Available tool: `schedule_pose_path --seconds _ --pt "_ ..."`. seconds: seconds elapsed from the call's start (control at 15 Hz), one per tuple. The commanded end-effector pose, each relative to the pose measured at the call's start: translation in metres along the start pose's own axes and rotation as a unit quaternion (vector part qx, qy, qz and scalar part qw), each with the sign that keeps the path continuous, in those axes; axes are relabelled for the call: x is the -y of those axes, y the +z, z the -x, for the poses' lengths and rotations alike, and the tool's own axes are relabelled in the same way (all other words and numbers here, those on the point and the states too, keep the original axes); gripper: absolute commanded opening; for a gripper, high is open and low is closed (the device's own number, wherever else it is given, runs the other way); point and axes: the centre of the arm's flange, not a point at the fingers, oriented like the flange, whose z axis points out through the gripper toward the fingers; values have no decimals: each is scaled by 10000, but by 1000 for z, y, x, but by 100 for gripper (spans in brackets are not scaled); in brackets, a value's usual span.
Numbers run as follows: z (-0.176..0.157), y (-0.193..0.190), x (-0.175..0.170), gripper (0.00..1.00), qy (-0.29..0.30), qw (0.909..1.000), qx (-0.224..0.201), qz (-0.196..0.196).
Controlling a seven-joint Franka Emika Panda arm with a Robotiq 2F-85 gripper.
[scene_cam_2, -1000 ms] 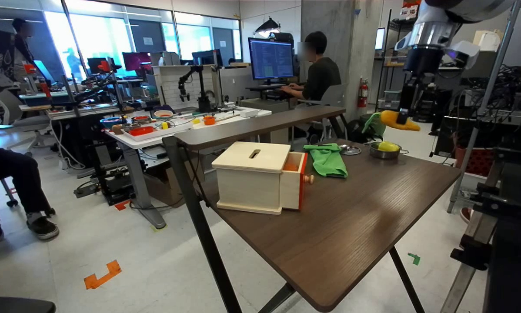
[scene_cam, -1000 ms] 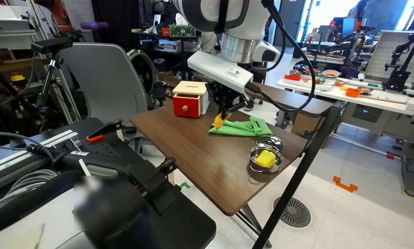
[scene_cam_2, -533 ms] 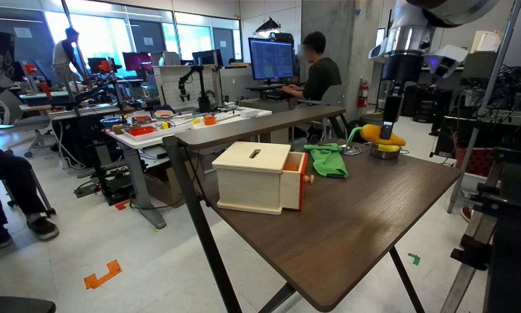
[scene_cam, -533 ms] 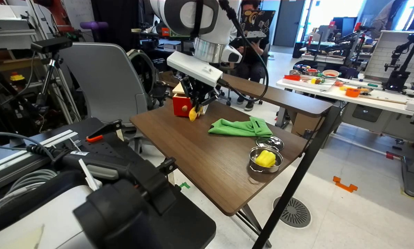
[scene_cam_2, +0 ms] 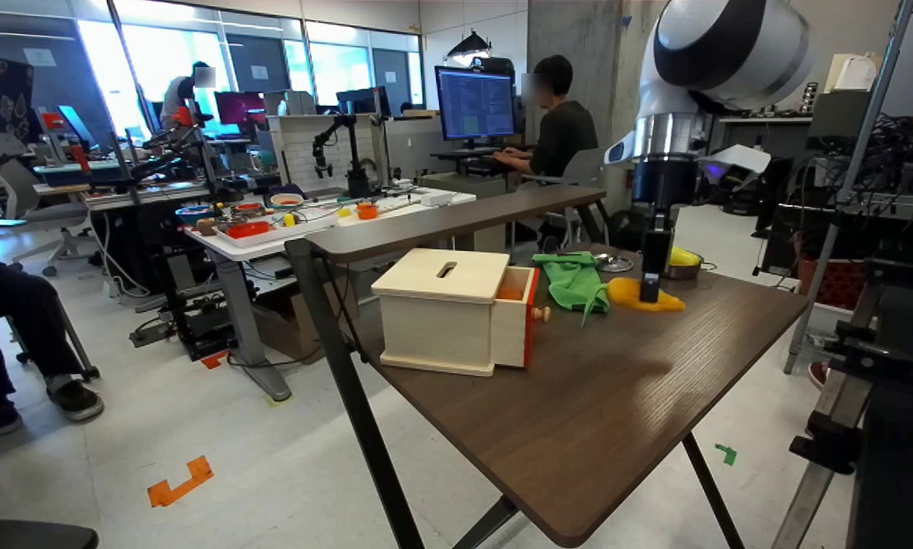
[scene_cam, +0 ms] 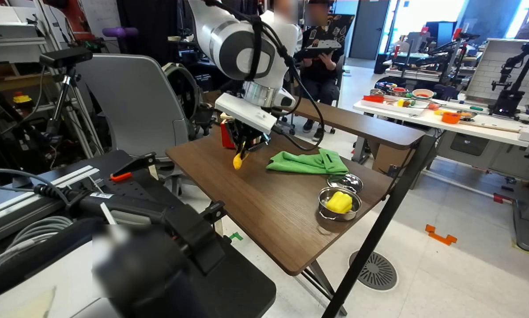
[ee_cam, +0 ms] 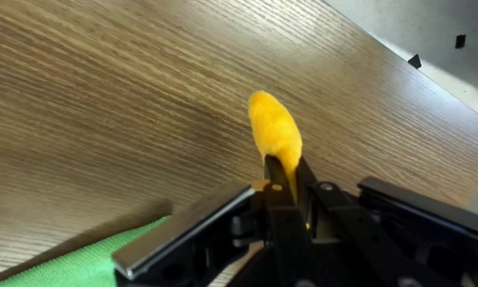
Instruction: Pick up the carrot plush toy and put it on the left side of the table
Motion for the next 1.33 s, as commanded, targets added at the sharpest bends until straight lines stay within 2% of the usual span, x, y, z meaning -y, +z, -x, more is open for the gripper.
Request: schedule_pose_path --seconds 0.0,0.2,0.27,0.4,0.73,0.93,1.13,1.2,1.27 --pt "-24 27 -22 2 -50 9994 316 -115" --pt "-28 42 -29 2 -81 9986 493 -167" --pt "-29 44 -30 34 -87 9984 536 -171" --pt "-31 46 -31 42 -96 9981 590 -172" --pt "-31 24 -26 78 -102 9989 457 -50" --pt "-20 -6 -14 100 -82 9994 342 -15" --pt "-1 -27 -6 100 -28 9984 562 21" --pt "-25 -3 -18 100 -81 9995 320 -27" --pt "-19 -10 -15 100 -60 9992 382 -30"
